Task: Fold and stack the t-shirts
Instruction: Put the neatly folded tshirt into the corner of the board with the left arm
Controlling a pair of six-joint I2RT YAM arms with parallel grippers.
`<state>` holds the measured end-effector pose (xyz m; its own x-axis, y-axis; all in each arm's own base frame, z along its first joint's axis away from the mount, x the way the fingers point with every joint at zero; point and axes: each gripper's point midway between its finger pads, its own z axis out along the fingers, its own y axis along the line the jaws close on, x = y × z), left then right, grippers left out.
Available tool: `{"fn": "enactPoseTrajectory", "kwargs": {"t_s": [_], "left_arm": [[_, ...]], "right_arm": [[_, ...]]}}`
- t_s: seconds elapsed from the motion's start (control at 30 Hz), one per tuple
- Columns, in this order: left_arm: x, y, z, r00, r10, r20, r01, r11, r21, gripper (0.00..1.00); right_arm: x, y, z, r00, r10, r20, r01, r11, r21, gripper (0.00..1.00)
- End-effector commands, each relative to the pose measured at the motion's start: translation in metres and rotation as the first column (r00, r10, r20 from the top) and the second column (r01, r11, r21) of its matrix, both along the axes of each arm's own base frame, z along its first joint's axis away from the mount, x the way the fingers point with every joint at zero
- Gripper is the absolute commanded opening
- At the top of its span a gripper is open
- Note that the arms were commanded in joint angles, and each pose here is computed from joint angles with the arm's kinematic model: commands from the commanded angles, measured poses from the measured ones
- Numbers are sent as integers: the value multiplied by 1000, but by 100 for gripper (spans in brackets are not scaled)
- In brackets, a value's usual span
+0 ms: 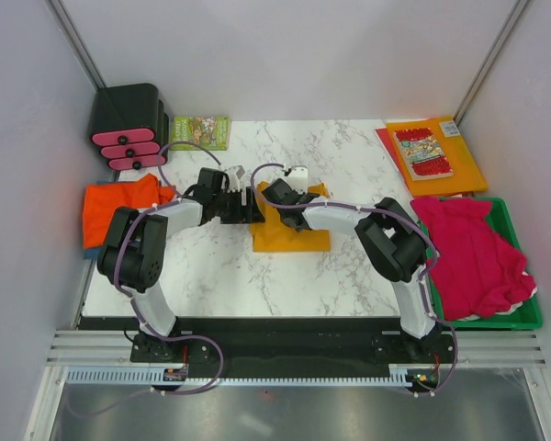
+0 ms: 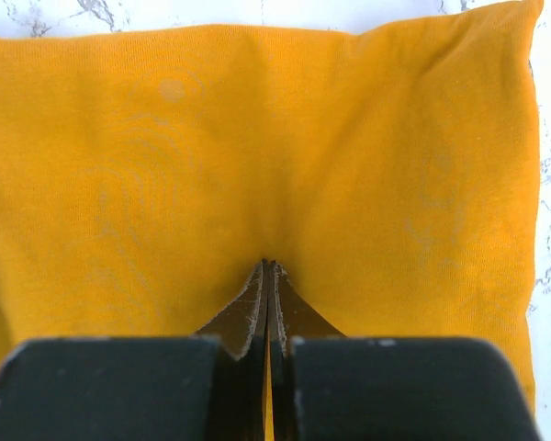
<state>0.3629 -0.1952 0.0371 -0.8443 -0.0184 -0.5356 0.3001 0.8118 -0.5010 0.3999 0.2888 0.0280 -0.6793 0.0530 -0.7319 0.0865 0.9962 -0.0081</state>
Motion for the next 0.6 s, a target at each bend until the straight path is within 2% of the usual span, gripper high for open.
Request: {"fn": "enactPoseTrajectory", "kwargs": {"t_s": [0.0, 0.1, 0.27, 0.33, 0.5, 0.57], "left_arm": [[4, -9, -15, 998, 4, -60, -5, 1000, -14, 82], [3, -13, -20, 995, -7, -95, 5, 1000, -23, 77], [-9, -13, -34, 987, -25, -160, 23, 1000, -18, 51], [-14, -13, -37, 982, -36, -184, 32, 999, -27, 48], [-20, -14, -38, 976, -46, -213, 41, 999, -31, 48], [-24, -14, -39, 972, -54, -229, 46, 998, -38, 40]], "right_arm": [[1, 8, -7, 1000, -1, -16, 1, 1000, 31, 0], [-1, 7, -8, 1000, -2, -19, 3, 1000, 31, 0], [-5, 3, -12, 1000, -12, -26, 12, 1000, 27, 0], [-5, 4, -12, 1000, -11, -27, 12, 999, 30, 0], [-6, 5, -13, 999, -16, -31, 17, 999, 38, 0], [-6, 4, -13, 999, -17, -34, 19, 999, 43, 0]]}}
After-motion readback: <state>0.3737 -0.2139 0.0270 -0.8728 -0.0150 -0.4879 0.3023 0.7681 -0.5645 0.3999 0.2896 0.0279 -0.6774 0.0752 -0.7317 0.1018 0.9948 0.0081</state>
